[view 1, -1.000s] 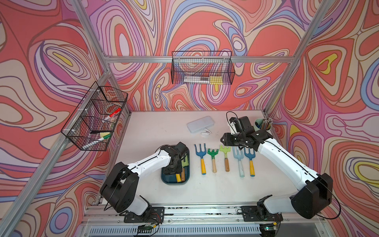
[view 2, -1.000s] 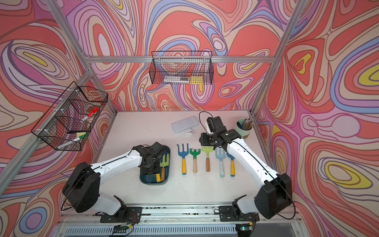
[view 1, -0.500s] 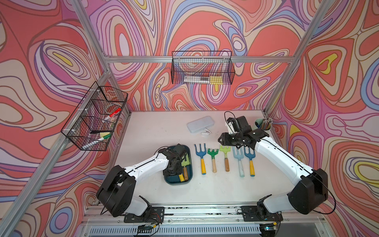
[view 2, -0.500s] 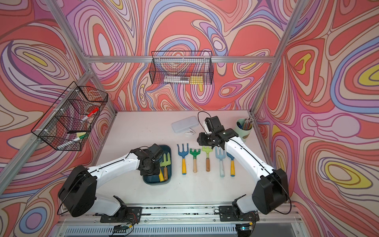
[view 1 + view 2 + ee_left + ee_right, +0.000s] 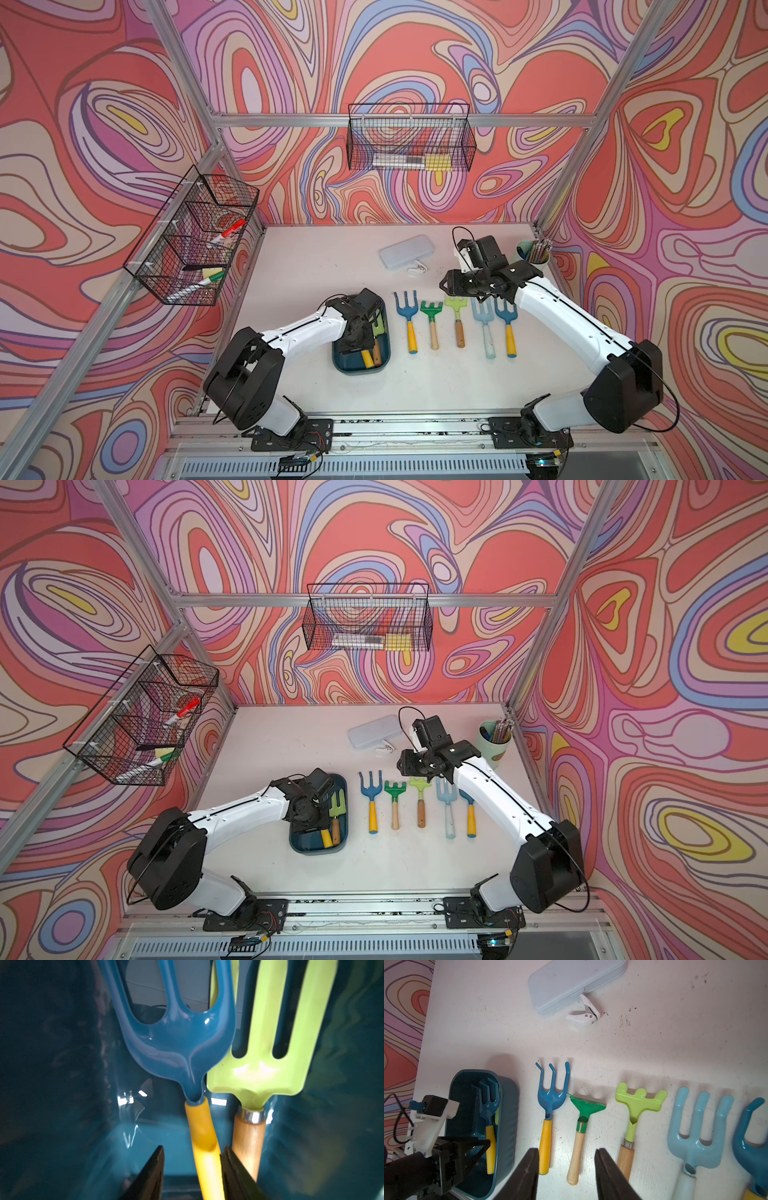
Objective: Take the hand rake out of the storage box
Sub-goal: Move the storage box to the center of the board.
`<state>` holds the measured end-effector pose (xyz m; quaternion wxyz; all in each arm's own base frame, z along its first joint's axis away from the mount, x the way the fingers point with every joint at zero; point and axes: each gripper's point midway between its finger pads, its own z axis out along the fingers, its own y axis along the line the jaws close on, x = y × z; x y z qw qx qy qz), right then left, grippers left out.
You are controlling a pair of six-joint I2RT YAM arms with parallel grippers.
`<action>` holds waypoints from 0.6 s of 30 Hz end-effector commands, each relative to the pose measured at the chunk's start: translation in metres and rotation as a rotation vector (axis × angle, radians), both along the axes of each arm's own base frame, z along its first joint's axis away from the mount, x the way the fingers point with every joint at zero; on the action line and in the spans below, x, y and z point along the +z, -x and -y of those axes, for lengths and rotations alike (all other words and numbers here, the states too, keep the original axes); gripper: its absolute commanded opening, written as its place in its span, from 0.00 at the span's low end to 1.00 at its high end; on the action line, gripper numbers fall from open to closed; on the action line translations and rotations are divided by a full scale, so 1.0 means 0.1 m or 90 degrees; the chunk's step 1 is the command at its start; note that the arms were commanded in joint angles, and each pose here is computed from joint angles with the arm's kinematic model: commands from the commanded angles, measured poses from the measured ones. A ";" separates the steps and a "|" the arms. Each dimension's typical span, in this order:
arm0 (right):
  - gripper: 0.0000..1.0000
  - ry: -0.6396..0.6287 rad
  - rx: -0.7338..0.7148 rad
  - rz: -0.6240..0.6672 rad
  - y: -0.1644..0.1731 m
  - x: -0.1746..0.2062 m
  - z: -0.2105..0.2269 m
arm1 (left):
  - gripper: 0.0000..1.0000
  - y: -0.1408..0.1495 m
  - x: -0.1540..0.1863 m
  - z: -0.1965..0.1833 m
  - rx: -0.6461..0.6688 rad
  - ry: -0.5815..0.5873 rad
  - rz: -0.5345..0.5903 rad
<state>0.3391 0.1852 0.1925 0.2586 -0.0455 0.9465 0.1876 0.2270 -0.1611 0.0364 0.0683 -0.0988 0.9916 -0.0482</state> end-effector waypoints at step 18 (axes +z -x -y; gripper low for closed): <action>0.45 -0.009 0.014 -0.015 0.05 -0.12 -0.14 | 0.18 0.23 -0.26 -0.48 0.035 -0.082 -0.012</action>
